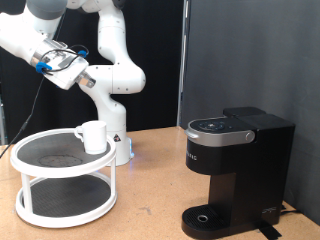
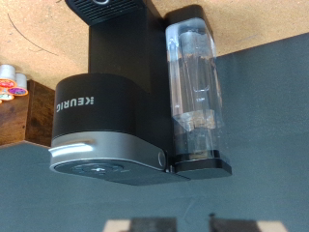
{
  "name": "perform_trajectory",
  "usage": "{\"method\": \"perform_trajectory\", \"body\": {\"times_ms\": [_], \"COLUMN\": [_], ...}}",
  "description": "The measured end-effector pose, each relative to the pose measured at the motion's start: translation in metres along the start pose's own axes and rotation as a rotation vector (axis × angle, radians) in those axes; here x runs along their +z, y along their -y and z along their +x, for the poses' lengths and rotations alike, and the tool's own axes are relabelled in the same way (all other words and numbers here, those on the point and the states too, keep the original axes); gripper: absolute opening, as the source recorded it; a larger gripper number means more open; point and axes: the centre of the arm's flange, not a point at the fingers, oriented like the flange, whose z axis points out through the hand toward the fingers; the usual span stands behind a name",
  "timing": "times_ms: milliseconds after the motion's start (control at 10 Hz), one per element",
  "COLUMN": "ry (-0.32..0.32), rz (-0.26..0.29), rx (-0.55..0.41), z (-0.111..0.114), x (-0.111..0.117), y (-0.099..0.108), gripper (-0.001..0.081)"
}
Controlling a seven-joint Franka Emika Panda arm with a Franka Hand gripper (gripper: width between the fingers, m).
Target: Make a cup of coffee with the keurig machine
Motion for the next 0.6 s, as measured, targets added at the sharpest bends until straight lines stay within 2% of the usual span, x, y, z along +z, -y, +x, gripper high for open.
{"method": "perform_trajectory", "body": {"times_ms": [300,600], "ry": [-0.006,0.027], "rz": [0.012,0.038], "rx": [-0.036,-0.005], "z": [0.009,0.024], "x": [-0.006,-0.019], "y": [0.005,0.014], "gripper": [0.0000,0.0000]}}
